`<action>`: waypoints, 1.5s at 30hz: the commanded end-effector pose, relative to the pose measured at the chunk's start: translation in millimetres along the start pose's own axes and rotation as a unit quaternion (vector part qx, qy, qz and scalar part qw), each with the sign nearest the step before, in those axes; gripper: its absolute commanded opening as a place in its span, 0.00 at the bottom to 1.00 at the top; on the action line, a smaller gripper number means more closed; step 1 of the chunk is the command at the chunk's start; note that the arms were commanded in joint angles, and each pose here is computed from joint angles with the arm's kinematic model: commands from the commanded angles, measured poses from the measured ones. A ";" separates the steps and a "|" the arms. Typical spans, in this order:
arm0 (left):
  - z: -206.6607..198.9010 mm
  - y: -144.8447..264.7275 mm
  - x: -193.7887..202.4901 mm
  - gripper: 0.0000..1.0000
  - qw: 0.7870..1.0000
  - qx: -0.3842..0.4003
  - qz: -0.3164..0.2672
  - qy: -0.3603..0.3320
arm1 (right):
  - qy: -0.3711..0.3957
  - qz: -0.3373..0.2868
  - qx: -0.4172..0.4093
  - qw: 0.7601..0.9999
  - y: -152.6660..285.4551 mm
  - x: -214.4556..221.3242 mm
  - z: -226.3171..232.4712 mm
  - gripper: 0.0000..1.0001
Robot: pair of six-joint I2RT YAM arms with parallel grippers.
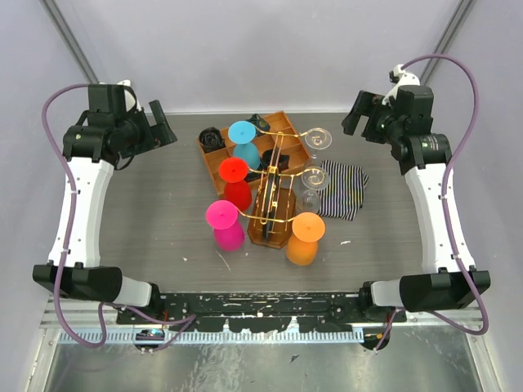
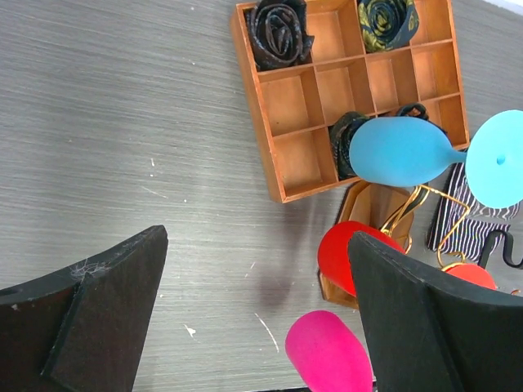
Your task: Take the wine glass off the wine glass rack
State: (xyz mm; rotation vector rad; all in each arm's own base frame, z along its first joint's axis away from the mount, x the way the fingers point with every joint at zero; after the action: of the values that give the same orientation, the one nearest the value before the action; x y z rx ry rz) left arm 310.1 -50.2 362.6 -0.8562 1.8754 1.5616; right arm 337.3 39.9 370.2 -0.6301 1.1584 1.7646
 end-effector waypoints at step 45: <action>-5.9 0.3 38.0 0.99 1.000 0.008 0.028 0.007 | -0.213 0.388 0.177 0.879 -175.0 234.7 -123.8 1.00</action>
State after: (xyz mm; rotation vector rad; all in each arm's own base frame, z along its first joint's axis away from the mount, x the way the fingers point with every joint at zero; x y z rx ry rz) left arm 289.8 -62.3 332.2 -0.8092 1.9500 1.5766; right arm 377.4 88.2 84.8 0.4823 1.2323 2.3068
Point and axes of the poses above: each gripper's point midway between its finger pads, its own y axis back along the fingers, its own z axis along the line the jaws close on, x = y × z, the point moved 5 cm from there along y, back along the fingers, and after that the axes turned 10 degrees about -y, right-handed, at the moved point
